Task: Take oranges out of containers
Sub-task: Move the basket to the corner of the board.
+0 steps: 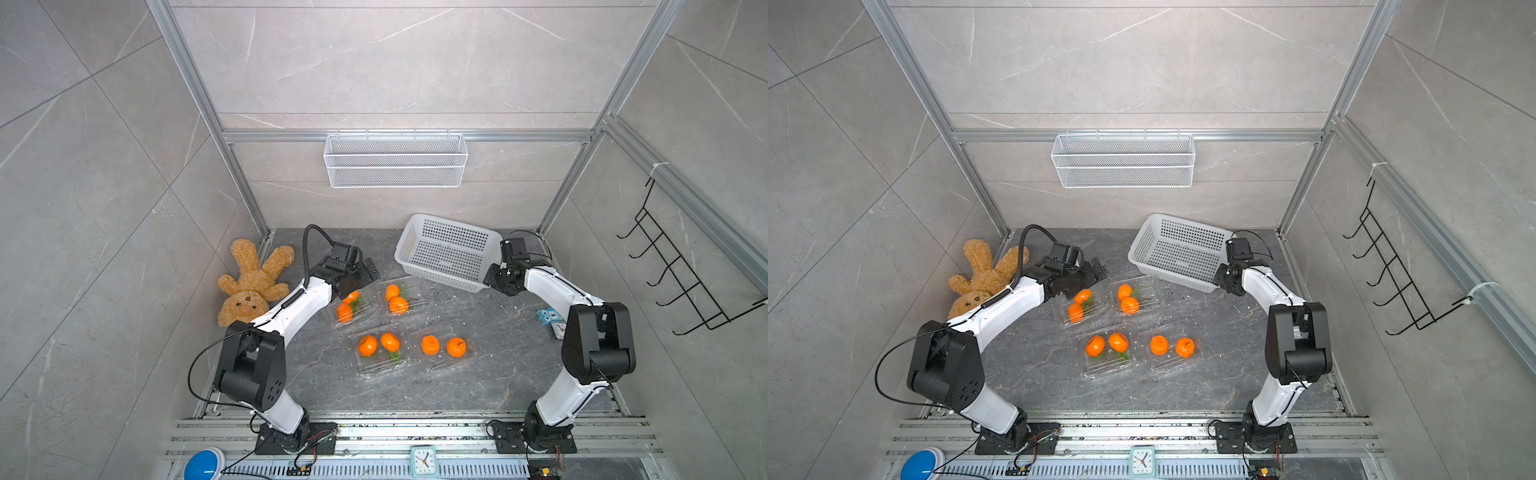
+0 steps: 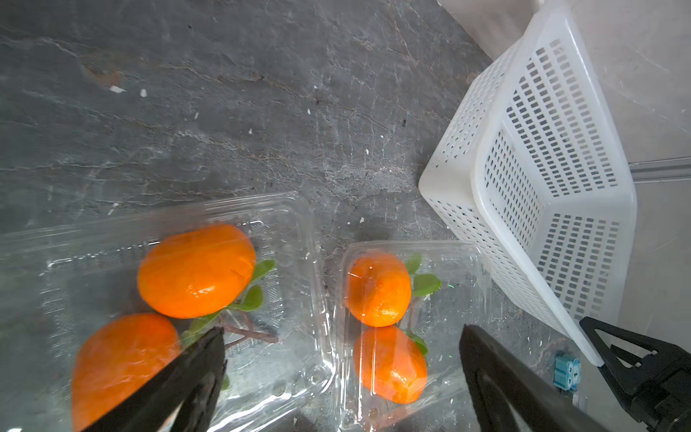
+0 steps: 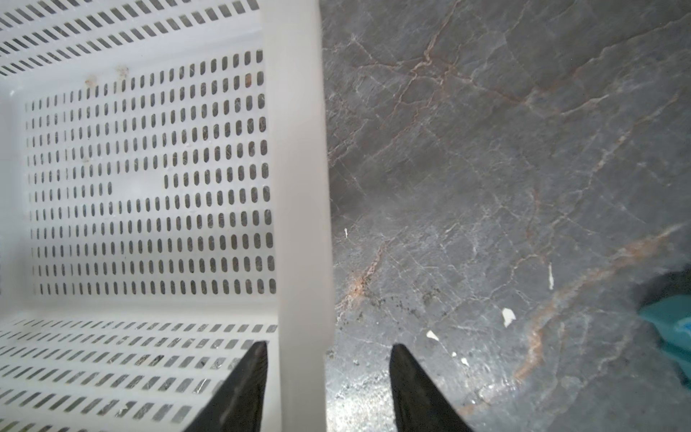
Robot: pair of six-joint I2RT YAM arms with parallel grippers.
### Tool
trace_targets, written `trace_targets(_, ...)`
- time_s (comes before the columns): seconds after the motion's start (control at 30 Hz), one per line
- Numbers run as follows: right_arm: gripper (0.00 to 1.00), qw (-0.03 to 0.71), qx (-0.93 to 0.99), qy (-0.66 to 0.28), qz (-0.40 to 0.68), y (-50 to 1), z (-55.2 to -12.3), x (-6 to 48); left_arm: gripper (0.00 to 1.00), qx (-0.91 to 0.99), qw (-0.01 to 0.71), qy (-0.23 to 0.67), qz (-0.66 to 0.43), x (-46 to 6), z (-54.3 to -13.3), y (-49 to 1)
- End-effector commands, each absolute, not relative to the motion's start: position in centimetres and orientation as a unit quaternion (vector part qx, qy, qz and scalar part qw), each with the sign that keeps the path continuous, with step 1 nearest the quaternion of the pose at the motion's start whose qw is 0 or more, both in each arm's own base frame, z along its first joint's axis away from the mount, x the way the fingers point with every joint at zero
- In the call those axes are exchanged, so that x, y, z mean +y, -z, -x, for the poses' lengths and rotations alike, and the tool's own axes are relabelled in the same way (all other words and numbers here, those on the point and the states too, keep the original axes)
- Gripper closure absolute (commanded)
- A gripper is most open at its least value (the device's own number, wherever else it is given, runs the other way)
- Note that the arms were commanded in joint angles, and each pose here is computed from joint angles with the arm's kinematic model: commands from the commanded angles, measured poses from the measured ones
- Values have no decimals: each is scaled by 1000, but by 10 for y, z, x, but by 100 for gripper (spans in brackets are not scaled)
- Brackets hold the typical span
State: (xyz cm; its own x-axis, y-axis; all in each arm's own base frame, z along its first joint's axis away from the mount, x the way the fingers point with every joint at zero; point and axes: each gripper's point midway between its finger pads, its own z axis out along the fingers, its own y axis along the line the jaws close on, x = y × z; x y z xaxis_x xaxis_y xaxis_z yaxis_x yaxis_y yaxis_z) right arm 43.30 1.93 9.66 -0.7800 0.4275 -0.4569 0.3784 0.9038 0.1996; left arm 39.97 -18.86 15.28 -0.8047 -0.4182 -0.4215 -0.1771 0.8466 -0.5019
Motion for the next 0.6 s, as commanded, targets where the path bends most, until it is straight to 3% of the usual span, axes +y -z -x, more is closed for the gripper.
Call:
trace_targets(0.0,56,249,942,-31,-223,-99,-434,9,0,915,275,258,145,-212,-404,-174)
trace_targets(0.1,68,248,937,-39,-244,-101,-435,2,0,916,273,261,133,-223,-406,-174)
trace_targets(0.43,93,260,901,-54,-344,-106,-428,-21,0,915,272,282,101,-247,-399,-183)
trace_targets(0.57,95,261,876,-40,-404,-107,-415,-44,0,913,272,287,95,-250,-393,-185)
